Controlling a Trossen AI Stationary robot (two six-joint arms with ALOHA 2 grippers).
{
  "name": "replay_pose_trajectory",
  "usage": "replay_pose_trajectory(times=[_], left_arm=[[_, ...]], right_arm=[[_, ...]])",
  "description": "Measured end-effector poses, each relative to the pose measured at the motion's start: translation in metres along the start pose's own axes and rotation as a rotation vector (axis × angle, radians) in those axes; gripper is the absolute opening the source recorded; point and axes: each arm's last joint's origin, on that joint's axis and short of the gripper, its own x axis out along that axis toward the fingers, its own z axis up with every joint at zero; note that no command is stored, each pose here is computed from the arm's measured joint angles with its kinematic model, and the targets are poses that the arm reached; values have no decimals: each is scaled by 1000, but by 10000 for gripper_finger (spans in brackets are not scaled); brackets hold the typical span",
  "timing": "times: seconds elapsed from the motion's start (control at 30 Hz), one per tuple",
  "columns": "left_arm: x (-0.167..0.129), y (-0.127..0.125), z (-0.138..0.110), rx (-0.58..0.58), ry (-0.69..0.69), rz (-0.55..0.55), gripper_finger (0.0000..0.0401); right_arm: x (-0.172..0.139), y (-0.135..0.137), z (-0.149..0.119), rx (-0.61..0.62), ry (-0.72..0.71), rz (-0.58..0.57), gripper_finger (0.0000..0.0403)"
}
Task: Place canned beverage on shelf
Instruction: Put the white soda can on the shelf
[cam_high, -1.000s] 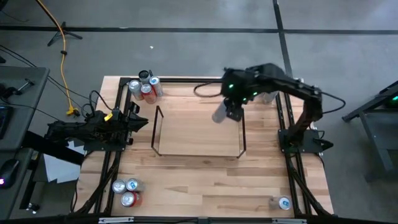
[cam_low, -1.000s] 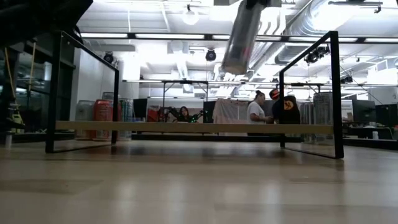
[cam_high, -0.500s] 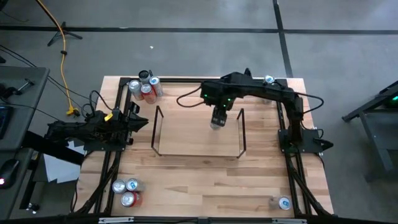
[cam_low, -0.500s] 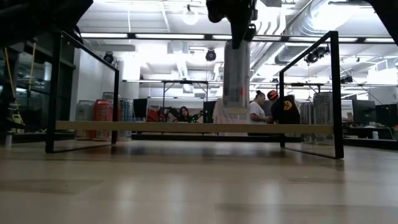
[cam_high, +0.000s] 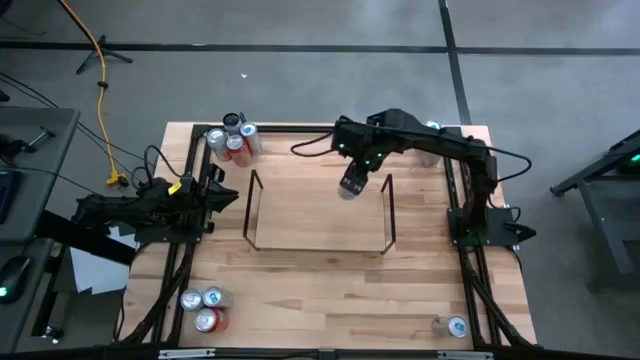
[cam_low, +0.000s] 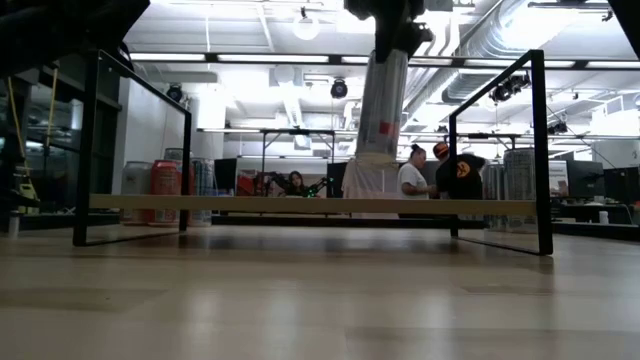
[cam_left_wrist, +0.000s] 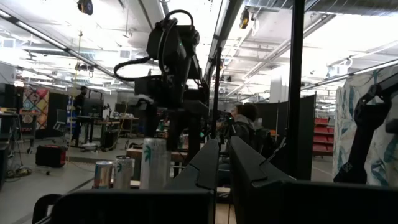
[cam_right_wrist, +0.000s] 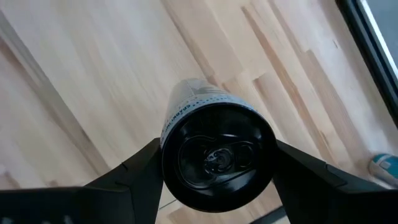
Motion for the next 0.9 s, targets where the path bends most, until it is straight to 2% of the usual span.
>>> replay_pose_trajectory(times=[0.17, 0.33, 0.47, 0.57, 0.7, 0.9], left_arm=[[0, 0, 0, 0, 0, 0, 3], [0, 0, 0, 0, -1, -1, 3], [0, 0, 0, 0, 0, 0, 3], [0, 0, 0, 0, 0, 0, 3], [0, 0, 0, 0, -1, 0, 3], [0, 0, 0, 0, 0, -1, 3]], right_arm=[[-6, -5, -10, 21, -5, 2, 242], [8, -21, -51, 66, 144, -19, 242], [-2, -27, -74, 105, 126, 31, 242], [-8, -25, -75, 83, 61, 74, 242], [-5, -25, -76, -45, 86, 64, 242], [6, -16, -74, -479, 133, 55, 242]])
